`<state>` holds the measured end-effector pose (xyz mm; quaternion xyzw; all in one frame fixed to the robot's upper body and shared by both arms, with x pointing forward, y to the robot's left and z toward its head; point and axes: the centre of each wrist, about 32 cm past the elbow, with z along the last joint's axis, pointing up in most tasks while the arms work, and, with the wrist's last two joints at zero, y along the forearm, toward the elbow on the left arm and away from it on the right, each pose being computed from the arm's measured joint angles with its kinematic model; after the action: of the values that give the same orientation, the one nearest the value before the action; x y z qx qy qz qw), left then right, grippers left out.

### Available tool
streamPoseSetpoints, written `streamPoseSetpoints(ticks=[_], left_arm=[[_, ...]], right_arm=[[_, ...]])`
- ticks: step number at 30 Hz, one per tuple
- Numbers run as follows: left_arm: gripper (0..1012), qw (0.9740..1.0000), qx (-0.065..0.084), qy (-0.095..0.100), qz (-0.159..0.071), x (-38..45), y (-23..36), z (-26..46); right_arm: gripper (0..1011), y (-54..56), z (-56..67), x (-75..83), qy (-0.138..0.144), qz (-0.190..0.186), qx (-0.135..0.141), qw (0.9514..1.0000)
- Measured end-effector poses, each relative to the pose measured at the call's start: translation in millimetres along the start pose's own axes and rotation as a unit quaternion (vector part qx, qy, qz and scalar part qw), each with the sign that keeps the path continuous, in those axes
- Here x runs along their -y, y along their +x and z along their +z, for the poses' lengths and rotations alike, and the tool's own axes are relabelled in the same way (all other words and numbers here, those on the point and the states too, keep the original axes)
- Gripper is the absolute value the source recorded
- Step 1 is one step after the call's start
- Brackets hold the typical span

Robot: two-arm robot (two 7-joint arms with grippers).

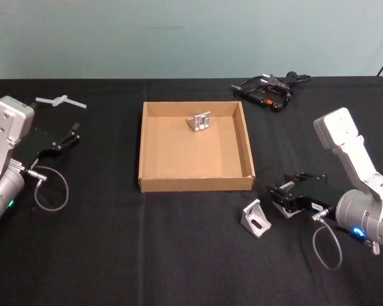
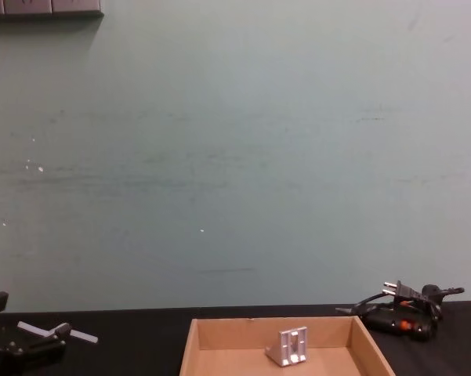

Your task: Use one hand to pick up the angle iron from the table and place it into the box.

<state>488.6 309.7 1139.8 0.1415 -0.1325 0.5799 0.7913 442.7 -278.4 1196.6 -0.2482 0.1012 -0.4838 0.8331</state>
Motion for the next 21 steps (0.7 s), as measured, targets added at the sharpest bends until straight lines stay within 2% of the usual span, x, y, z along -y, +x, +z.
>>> streamPoseSetpoints(ticks=[6,9,12,16,17,18,20,21], left_arm=[[1005,1.0,0.0,0.0,0.0,0.0,0.0,0.0],[1005,1.0,0.0,0.0,0.0,0.0,0.0,0.0],[1005,1.0,0.0,0.0,0.0,0.0,0.0,0.0],[1005,1.0,0.0,0.0,0.0,0.0,0.0,0.0],[1005,1.0,0.0,0.0,0.0,0.0,0.0,0.0],[1005,1.0,0.0,0.0,0.0,0.0,0.0,0.0],[1005,1.0,0.0,0.0,0.0,0.0,0.0,0.0],[1005,1.0,0.0,0.0,0.0,0.0,0.0,0.0]], right_arm=[[451,-1.2,5.6,3.7,0.01,-0.004,0.004,0.9999],[450,-0.2,12.9,6.5,0.016,-0.008,0.007,0.9998],[450,1.2,23.2,8.9,0.024,-0.01,0.011,0.9996],[450,3.7,44.9,8.4,0.042,-0.009,0.026,0.9987],[450,3.7,44.9,8.4,0.042,-0.009,0.026,0.9987],[450,4.1,53.5,6.7,0.049,-0.006,0.032,0.9983],[450,3.8,61.4,3.8,0.053,-0.002,0.037,0.9979],[450,3.5,69.3,-0.2,0.056,0.003,0.042,0.9975]])
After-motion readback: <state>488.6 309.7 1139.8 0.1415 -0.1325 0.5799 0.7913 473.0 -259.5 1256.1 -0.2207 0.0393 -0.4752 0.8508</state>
